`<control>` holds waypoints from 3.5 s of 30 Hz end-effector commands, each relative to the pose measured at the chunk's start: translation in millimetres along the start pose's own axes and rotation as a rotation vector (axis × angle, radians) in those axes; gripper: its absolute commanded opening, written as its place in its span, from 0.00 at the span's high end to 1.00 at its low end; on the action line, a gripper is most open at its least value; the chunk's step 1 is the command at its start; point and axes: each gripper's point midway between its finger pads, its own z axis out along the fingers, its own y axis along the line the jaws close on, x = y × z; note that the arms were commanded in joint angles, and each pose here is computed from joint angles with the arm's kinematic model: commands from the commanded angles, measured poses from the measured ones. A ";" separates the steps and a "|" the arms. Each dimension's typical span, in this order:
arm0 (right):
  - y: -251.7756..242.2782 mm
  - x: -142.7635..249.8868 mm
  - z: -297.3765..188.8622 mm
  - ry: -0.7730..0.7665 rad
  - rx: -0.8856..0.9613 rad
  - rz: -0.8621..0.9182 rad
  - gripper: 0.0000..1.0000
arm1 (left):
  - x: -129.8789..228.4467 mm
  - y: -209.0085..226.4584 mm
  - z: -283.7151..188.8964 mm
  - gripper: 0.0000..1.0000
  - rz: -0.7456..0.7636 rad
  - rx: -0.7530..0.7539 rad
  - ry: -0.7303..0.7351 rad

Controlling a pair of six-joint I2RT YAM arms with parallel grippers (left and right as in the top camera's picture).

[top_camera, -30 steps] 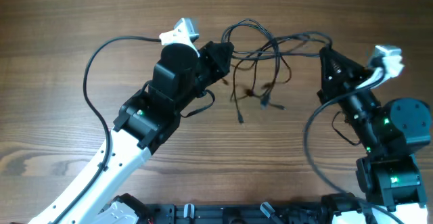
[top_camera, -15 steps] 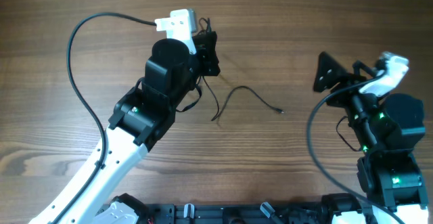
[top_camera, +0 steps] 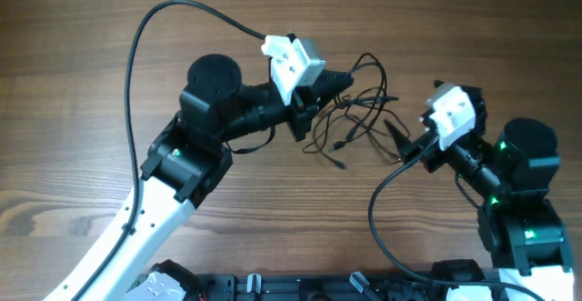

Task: Untangle cables

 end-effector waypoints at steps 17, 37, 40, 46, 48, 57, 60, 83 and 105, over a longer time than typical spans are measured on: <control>43.2 -8.4 21.0 -0.125 -0.337 -0.198 0.96 | -39.4 -19.5 -12.5 0.96 -0.087 0.061 -0.124; -49.1 -81.4 -43.9 -0.345 0.241 0.332 0.96 | 37.3 133.1 -88.3 0.96 -0.565 -0.989 -0.131; -81.5 -66.4 -53.9 -0.380 0.405 0.674 0.96 | 46.9 135.4 -94.8 0.96 -0.565 -1.034 -0.097; -117.3 26.5 -83.5 -0.445 0.838 1.475 0.96 | 46.9 134.9 -94.3 0.96 -0.585 -1.031 -0.107; -110.5 65.6 -95.1 -0.426 0.994 1.657 0.96 | 43.2 130.0 -85.7 0.96 -0.584 -0.972 -0.104; -88.1 105.5 -101.6 -0.223 1.100 1.666 0.73 | 10.7 112.9 -60.2 0.96 -0.501 -0.773 -0.157; -87.1 106.7 -101.6 -0.156 1.094 1.577 0.66 | 10.0 112.9 -60.2 0.96 -0.501 -0.773 -0.160; 20.8 23.6 8.8 0.123 -0.114 0.489 0.02 | -71.2 54.5 -35.8 0.96 -0.317 -0.363 -0.351; 96.5 -71.0 60.6 -0.312 -0.746 0.207 0.08 | -134.1 -16.6 -20.2 0.96 -0.544 0.016 -0.627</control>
